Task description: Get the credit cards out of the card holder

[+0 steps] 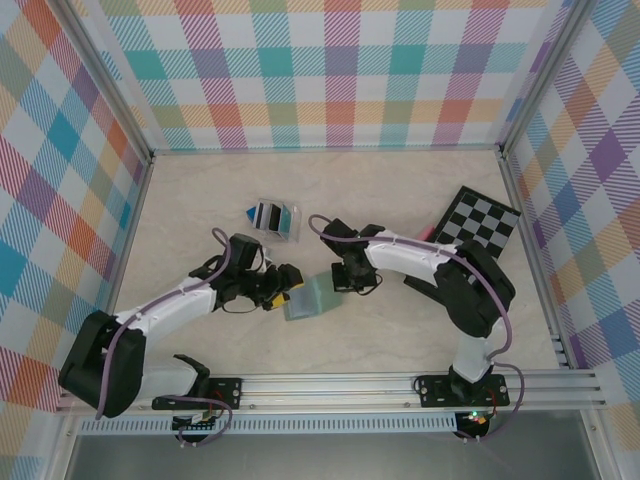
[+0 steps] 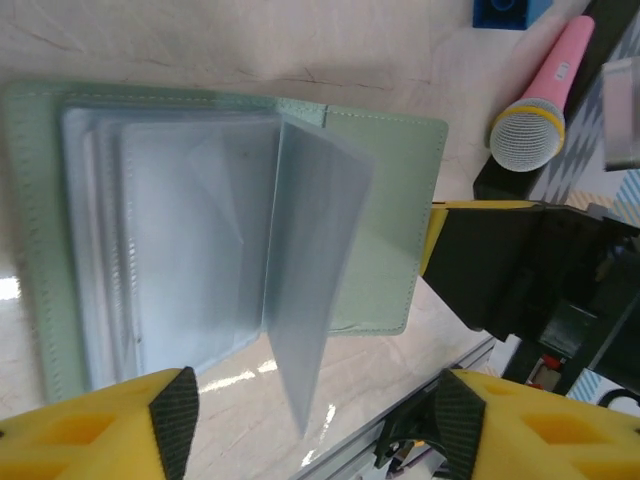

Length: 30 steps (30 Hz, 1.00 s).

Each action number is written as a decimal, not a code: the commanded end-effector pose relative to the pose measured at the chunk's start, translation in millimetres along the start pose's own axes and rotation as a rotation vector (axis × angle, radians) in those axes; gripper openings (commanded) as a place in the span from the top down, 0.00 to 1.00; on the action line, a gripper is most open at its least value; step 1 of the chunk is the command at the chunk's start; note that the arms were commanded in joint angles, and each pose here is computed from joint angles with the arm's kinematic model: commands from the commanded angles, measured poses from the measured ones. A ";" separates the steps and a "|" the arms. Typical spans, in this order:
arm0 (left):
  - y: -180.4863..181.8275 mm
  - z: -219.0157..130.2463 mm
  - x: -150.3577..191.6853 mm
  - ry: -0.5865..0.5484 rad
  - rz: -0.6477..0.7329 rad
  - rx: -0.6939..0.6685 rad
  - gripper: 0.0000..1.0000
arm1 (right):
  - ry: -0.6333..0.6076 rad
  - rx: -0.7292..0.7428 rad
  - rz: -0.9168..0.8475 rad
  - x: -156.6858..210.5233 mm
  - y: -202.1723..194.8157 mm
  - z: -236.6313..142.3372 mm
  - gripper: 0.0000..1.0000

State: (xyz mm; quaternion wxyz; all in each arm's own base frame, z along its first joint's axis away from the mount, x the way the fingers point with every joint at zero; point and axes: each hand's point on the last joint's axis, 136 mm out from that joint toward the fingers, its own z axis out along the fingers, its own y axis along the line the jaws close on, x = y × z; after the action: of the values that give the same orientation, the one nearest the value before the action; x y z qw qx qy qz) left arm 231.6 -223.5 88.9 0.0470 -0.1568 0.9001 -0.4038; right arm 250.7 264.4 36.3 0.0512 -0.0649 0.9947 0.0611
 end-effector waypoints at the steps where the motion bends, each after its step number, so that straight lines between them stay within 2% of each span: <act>1: -17.5 4.6 -10.6 -0.024 0.043 0.029 0.38 | 0.018 -0.041 -0.020 -4.5 11.3 -2.9 0.96; 7: -22.7 14.7 -21.2 -0.058 0.056 0.037 0.46 | 0.068 -0.124 0.004 -1.3 27.6 6.2 0.96; 11: -30.7 26.7 -22.6 -0.033 0.057 0.070 0.50 | 0.092 -0.142 0.021 2.6 28.8 13.4 0.96; 13: -33.2 32.1 -24.1 -0.027 0.045 0.065 0.54 | 0.091 -0.201 0.049 2.5 33.7 13.1 0.96; 16: -42.4 35.7 -27.4 -0.044 0.056 0.076 0.54 | 0.072 -0.299 0.094 -2.6 40.2 10.2 0.96; 21: -32.1 48.8 -32.8 -0.055 0.035 0.038 0.54 | 0.062 -0.311 0.129 -10.4 32.1 9.7 0.94; 24: -24.9 56.0 -37.0 -0.064 0.019 0.014 0.57 | 0.043 -0.324 0.137 -11.7 29.4 4.3 0.90; 27: -22.8 59.5 -42.4 -0.085 0.003 0.010 0.60 | -0.008 -0.341 0.135 -13.2 26.0 -6.5 0.77; 30: -19.3 63.8 -44.0 -0.088 -0.007 0.000 0.61 | -0.056 -0.329 0.139 -14.1 18.9 -18.5 0.69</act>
State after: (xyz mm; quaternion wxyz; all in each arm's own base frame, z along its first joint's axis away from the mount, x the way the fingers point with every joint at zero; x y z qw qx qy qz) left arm 279.3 -260.2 51.2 0.0630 -0.1776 0.9021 -0.3881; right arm 253.7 282.2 37.8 0.0282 -0.0037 0.9769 0.2118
